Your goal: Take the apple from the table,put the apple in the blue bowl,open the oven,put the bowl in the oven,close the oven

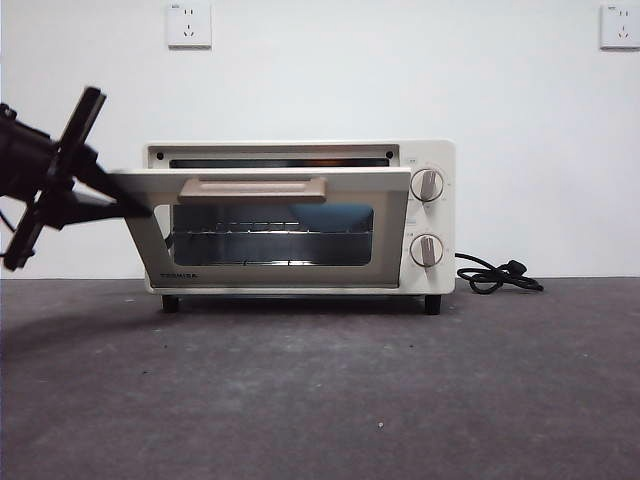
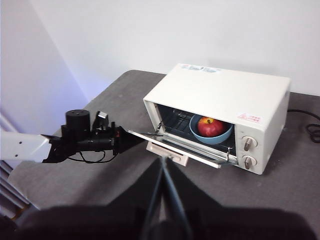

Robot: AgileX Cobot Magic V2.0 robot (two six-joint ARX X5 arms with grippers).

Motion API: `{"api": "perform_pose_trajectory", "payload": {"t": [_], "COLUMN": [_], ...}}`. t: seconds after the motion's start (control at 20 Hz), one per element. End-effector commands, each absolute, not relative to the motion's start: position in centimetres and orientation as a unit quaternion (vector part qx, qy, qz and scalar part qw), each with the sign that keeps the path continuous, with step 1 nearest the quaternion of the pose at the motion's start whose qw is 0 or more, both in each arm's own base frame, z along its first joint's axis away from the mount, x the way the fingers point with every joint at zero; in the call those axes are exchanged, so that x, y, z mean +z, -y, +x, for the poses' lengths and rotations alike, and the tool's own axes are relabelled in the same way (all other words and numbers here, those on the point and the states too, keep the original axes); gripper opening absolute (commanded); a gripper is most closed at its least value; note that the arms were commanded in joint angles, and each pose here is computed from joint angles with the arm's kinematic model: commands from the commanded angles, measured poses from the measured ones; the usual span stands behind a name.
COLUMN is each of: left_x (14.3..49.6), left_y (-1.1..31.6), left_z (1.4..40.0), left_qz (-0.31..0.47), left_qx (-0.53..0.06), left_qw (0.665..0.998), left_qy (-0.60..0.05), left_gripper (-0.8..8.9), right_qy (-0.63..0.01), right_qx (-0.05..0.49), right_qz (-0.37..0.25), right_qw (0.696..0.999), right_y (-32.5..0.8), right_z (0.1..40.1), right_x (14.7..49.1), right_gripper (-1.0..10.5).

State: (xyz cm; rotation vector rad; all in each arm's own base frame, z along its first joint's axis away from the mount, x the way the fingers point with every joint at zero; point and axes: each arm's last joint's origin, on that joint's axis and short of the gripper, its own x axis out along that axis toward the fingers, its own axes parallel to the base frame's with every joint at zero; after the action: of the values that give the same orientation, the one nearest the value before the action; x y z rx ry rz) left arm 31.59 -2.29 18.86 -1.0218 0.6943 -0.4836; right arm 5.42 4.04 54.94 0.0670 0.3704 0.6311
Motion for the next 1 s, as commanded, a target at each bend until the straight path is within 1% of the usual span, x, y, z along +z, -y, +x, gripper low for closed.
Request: {"api": "perform_pose_trajectory", "payload": {"t": [0.05, 0.35, 0.6, 0.75, 1.0], "left_x": [19.9, 21.7, 23.3, 24.3, 25.6], "left_y": [2.3, 2.3, 2.3, 2.4, 2.6], "left_z": [32.0, 32.9, 33.7, 34.0, 34.2], "left_qz": [-0.508, -0.533, -0.537, -0.531, -0.515], "left_qx": [-0.226, -0.219, -0.23, -0.255, -0.315], "left_qw": [0.775, 0.774, 0.774, 0.771, 0.755], "left_qy": [-0.3, -0.263, -0.246, -0.243, -0.257], "left_gripper": [-0.08, -0.08, -0.08, -0.08, -0.08], "right_qy": [-0.193, -0.191, -0.191, -0.191, -0.191], "right_qx": [0.304, 0.305, 0.305, 0.305, 0.305], "right_qz": [0.028, 0.021, 0.021, 0.021, 0.021], "right_qw": [0.932, 0.933, 0.933, 0.933, 0.933], "right_y": [-4.0, -4.0, -4.0, -4.0, -4.0], "right_z": [5.4, 5.4, 5.4, 5.4, 5.4], "right_x": [54.6, 54.6, 54.6, 54.6, 54.6], "right_gripper": [0.0, 0.0, 0.0, 0.0, 0.0]}}
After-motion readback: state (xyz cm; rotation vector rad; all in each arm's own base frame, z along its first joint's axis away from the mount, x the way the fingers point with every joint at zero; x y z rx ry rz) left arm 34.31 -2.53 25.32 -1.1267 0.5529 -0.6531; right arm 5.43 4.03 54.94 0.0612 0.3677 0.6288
